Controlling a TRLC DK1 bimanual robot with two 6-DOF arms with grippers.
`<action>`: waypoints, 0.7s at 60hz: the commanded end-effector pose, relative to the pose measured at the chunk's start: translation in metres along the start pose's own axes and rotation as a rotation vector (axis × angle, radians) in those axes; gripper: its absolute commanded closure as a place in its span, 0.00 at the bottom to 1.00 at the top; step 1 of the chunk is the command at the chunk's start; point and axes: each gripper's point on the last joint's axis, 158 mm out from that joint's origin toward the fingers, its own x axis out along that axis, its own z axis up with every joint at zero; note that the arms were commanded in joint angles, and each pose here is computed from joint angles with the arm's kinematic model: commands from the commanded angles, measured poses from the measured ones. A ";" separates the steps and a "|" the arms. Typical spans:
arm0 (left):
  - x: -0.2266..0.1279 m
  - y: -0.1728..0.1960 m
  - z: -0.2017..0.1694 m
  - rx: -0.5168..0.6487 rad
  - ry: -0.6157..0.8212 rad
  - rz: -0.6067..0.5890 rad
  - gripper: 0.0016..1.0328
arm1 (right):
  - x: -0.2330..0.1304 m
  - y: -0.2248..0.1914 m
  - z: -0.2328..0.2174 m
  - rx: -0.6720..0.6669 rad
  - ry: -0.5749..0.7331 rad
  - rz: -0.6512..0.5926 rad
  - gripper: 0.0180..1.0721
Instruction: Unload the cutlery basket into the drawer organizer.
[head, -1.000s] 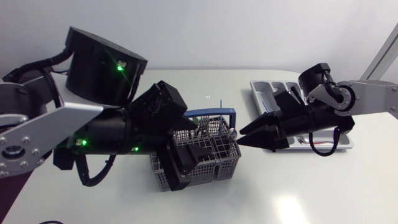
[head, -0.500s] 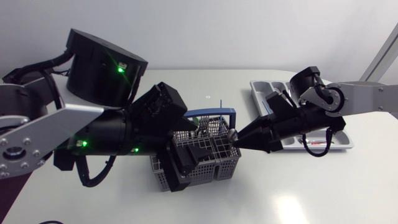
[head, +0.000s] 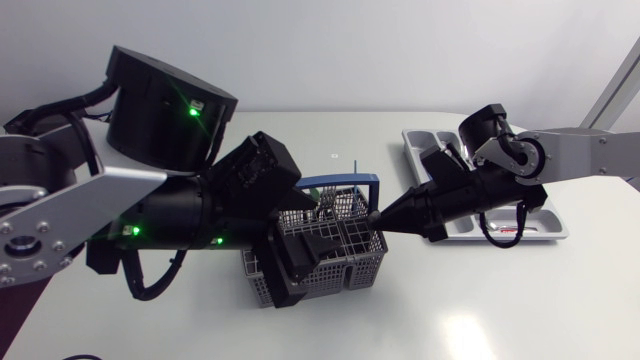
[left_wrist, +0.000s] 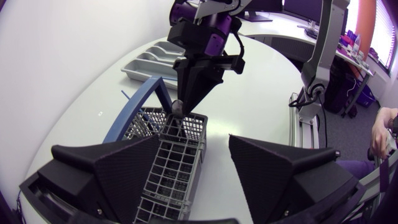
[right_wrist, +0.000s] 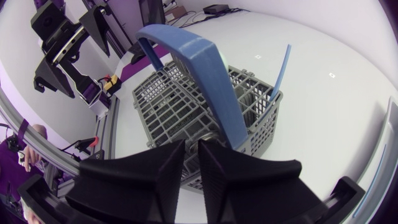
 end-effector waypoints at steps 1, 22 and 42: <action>0.007 -0.004 -0.013 0.017 0.031 -0.009 0.25 | 0.003 -0.003 0.003 -0.018 0.000 -0.008 0.92; 0.007 -0.004 -0.011 0.020 0.031 -0.010 0.23 | 0.003 -0.009 -0.004 -0.015 0.015 -0.124 0.94; 0.006 -0.006 -0.007 0.023 0.028 -0.013 0.23 | -0.011 0.012 0.012 -0.060 -0.027 -0.161 0.94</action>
